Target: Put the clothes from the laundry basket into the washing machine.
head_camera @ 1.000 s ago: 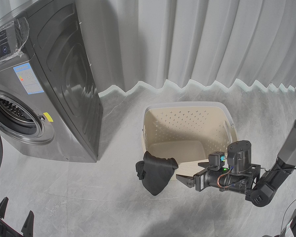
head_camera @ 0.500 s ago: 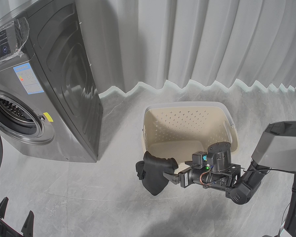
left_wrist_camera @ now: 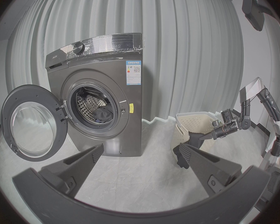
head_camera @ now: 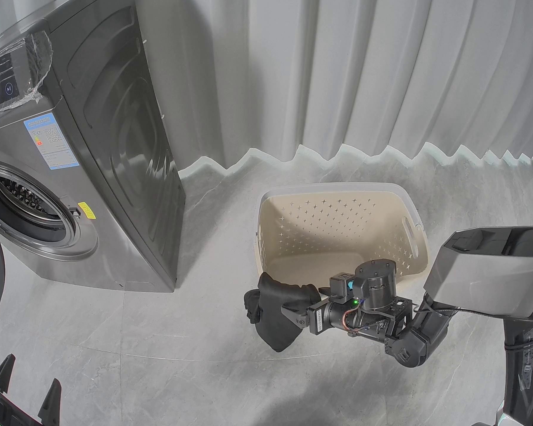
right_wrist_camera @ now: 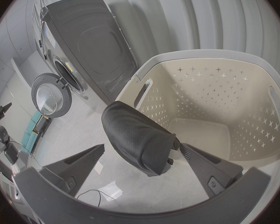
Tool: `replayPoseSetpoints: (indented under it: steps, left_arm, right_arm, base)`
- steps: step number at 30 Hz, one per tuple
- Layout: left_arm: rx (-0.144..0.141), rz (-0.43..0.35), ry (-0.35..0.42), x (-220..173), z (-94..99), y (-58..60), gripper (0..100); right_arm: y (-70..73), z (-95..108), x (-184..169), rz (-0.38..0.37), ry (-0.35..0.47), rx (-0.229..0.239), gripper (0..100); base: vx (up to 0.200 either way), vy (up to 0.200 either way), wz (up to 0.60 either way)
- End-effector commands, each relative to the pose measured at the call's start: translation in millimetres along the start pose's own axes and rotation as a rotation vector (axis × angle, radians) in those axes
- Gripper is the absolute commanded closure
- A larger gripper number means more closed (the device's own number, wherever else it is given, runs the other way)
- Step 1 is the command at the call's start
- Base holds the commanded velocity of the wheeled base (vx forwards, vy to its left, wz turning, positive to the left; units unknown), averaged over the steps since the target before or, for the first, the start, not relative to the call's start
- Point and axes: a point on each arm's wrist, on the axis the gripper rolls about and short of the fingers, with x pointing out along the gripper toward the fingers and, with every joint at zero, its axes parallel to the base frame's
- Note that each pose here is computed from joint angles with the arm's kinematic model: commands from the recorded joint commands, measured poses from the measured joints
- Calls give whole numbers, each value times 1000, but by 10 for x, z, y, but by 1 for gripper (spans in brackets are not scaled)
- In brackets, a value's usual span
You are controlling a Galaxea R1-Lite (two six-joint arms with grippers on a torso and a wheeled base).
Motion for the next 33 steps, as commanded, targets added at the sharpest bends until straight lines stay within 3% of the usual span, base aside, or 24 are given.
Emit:
replayPoseSetpoints:
  steps: [1,10,24,25,33]
  left_arm:
    - [0,0,1,1,-43,0,0]
    - [0,0,1,1,-43,0,0]
    - [-2,0,1,1,-43,0,0]
    - [-2,2,1,1,-43,0,0]
    - [-2,0,1,1,-43,0,0]
  right_arm:
    - [-6,-30,62,1,-4,-1,100]
    - [59,8,-8,26,-13,-6,100]
    - [158,293,-636,36,-76,-11,100]
    - [182,401,-777,46,-135,-16,100]
    - [392,762,-1399,127,-378,-45,100]
  base:
    - [0,0,0]
    - [0,0,0]
    - [0,0,0]
    - [0,0,0]
    - [0,0,0]
